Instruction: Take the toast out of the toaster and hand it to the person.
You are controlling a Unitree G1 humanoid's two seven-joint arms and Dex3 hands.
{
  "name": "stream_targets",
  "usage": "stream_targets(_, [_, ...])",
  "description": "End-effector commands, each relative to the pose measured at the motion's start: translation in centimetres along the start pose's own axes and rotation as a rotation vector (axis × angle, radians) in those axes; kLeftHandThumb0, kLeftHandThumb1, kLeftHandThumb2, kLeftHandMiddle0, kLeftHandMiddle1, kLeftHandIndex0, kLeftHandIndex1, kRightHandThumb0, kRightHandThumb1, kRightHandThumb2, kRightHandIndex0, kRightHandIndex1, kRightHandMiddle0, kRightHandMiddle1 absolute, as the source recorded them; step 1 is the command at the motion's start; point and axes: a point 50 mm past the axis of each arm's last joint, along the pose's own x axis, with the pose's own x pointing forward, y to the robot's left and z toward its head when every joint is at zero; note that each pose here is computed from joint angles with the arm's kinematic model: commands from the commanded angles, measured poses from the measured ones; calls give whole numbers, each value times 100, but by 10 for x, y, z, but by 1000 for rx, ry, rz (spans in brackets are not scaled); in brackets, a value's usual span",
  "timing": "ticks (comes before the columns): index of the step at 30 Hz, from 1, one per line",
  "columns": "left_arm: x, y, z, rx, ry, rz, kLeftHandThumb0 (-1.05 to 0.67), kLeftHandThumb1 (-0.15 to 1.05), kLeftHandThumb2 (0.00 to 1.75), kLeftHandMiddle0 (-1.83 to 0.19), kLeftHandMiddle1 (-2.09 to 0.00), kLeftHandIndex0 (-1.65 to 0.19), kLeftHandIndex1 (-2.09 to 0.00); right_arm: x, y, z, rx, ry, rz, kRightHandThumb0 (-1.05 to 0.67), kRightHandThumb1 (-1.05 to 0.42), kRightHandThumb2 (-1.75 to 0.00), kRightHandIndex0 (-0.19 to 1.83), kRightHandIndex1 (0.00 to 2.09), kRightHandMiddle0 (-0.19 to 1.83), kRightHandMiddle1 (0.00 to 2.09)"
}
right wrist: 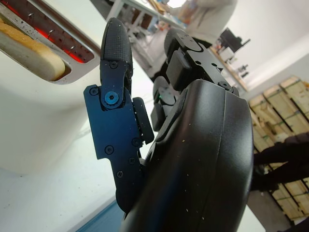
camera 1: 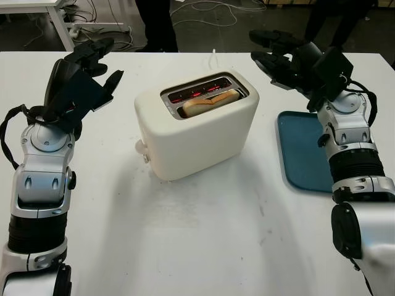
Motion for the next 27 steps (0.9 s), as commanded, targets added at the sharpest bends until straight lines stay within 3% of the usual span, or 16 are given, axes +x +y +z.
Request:
stream_targets(1, [-1, 2, 2, 7, -11, 3, -47, 92, 48, -4, -84, -37, -12, -2, 1, -2, 8, 1, 0, -61, -92, -38, 39, 1, 41, 0])
stream_targets(27, [-1, -2, -2, -60, -3, -4, -47, 92, 46, 0, -84, -35, -11, -4, 2, -3, 11, 13, 2, -61, -92, -40, 38, 1, 39, 0])
